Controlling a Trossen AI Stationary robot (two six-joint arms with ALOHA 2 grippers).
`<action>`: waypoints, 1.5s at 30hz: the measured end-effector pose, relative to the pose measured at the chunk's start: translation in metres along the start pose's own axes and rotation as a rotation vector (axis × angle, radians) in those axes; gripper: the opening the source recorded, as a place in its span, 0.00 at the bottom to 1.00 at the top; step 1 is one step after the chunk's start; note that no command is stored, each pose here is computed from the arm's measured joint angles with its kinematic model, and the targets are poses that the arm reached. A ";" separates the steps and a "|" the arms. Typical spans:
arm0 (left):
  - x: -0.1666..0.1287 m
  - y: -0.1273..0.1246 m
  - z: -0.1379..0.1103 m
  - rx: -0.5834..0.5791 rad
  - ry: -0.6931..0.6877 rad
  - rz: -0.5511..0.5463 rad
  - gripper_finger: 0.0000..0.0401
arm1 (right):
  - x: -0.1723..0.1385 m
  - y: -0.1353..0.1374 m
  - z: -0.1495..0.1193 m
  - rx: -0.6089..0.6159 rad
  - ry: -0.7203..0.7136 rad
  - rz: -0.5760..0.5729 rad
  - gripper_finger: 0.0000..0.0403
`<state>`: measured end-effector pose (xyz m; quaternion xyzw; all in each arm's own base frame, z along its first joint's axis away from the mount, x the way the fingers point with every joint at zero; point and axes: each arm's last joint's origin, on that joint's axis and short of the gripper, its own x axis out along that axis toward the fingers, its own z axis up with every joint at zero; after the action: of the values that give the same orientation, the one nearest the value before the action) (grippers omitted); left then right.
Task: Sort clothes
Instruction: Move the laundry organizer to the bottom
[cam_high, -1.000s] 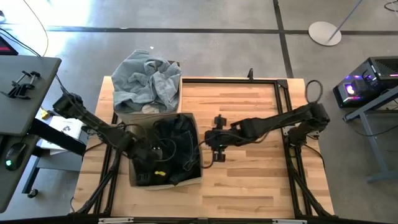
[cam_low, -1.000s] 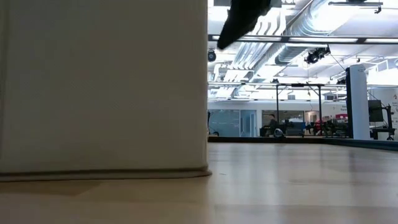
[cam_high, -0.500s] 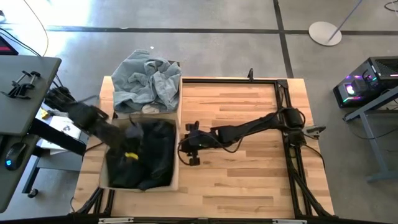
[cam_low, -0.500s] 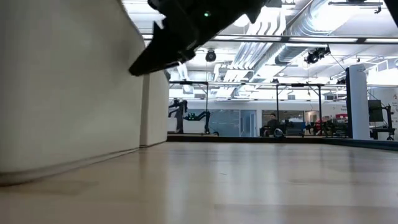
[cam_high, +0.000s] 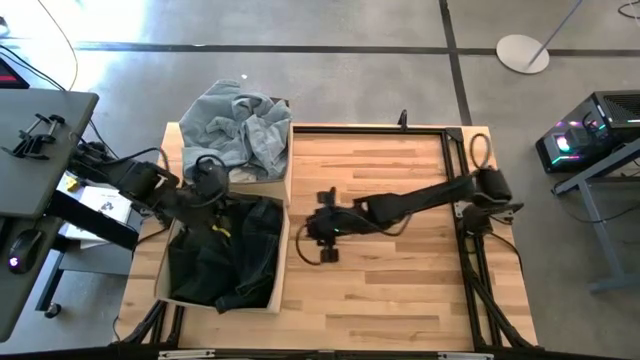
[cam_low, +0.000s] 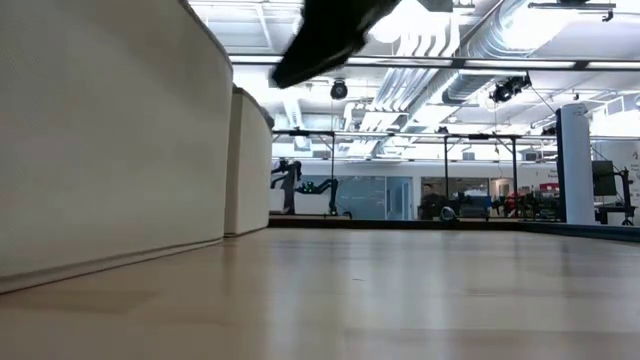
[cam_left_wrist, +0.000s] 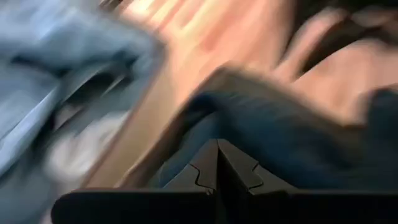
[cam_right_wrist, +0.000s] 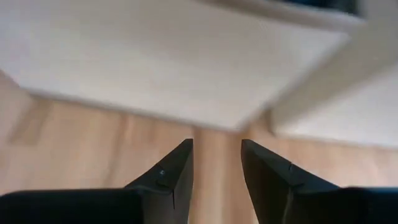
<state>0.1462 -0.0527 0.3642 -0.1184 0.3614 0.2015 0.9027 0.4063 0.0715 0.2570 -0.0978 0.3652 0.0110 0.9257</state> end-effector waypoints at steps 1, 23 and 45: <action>0.003 0.004 -0.004 -0.016 0.034 0.043 0.00 | -0.011 0.003 0.000 -0.014 0.025 -0.036 0.31; 0.056 0.062 0.000 -0.158 0.433 0.232 0.00 | -0.131 0.054 -0.009 -0.056 0.037 -0.360 0.31; 0.053 0.034 -0.008 -0.285 0.662 0.072 0.00 | -0.140 0.069 -0.018 -0.026 0.047 -0.423 0.31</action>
<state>0.1610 -0.0108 0.3186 -0.2892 0.6061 0.2322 0.7036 0.2846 0.1429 0.3271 -0.1843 0.3579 -0.1811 0.8973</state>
